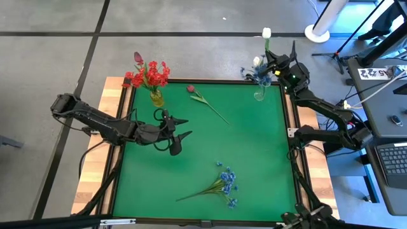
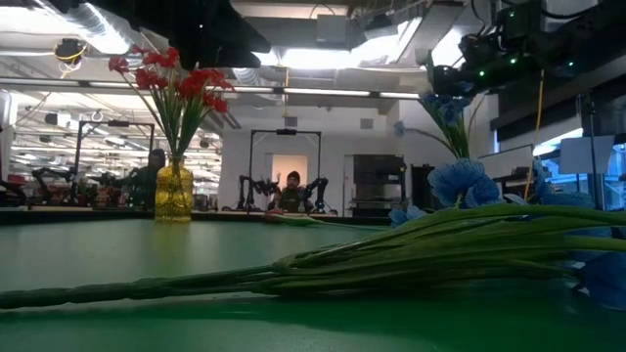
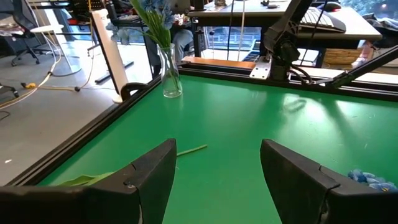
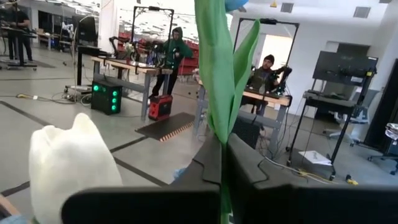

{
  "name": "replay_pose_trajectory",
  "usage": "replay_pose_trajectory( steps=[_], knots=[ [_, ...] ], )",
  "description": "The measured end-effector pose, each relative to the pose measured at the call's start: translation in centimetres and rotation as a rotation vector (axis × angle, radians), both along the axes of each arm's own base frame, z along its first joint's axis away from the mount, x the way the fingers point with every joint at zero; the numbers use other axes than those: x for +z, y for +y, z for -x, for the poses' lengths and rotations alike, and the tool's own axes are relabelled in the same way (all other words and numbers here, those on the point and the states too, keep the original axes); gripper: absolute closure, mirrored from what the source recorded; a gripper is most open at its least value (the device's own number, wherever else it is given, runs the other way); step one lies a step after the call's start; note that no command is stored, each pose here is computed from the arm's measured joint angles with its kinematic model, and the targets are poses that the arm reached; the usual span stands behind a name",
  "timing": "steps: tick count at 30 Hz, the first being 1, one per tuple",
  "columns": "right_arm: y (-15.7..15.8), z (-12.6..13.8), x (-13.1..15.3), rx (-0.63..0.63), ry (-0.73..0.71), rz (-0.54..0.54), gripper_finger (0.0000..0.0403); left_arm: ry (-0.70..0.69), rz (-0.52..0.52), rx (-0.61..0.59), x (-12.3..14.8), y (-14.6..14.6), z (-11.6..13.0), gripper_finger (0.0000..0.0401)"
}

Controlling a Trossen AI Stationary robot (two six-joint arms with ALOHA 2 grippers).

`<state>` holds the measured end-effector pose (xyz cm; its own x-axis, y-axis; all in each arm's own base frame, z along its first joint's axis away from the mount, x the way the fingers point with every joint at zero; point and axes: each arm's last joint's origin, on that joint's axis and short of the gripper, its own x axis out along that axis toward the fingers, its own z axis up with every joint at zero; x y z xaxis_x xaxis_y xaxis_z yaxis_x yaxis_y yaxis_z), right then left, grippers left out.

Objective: Sort flowers into vase by color
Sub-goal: Put the white flower into the transparent vase

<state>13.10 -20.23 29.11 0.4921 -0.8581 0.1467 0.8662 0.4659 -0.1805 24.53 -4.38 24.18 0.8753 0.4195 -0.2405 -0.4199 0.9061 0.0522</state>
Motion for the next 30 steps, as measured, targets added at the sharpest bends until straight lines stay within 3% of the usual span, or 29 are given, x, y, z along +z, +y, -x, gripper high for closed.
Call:
replay_pose_trajectory(
  steps=[6,20,30],
  knots=[
    [-0.2,-0.1,-0.2,-0.001,-0.001,0.000,0.0386,0.000,0.000,0.000,0.0,0.0,0.0,0.0172],
    [0.4,0.4,0.2,-0.037,0.014,-0.018,0.0292,0.000,0.001,0.000,0.0,0.0,0.0,0.0172],
    [1.8,1.3,1.2,-0.039,0.028,-0.011,0.0278,-0.001,0.001,0.000,0.0,0.0,0.0,0.0172]
  ],
)
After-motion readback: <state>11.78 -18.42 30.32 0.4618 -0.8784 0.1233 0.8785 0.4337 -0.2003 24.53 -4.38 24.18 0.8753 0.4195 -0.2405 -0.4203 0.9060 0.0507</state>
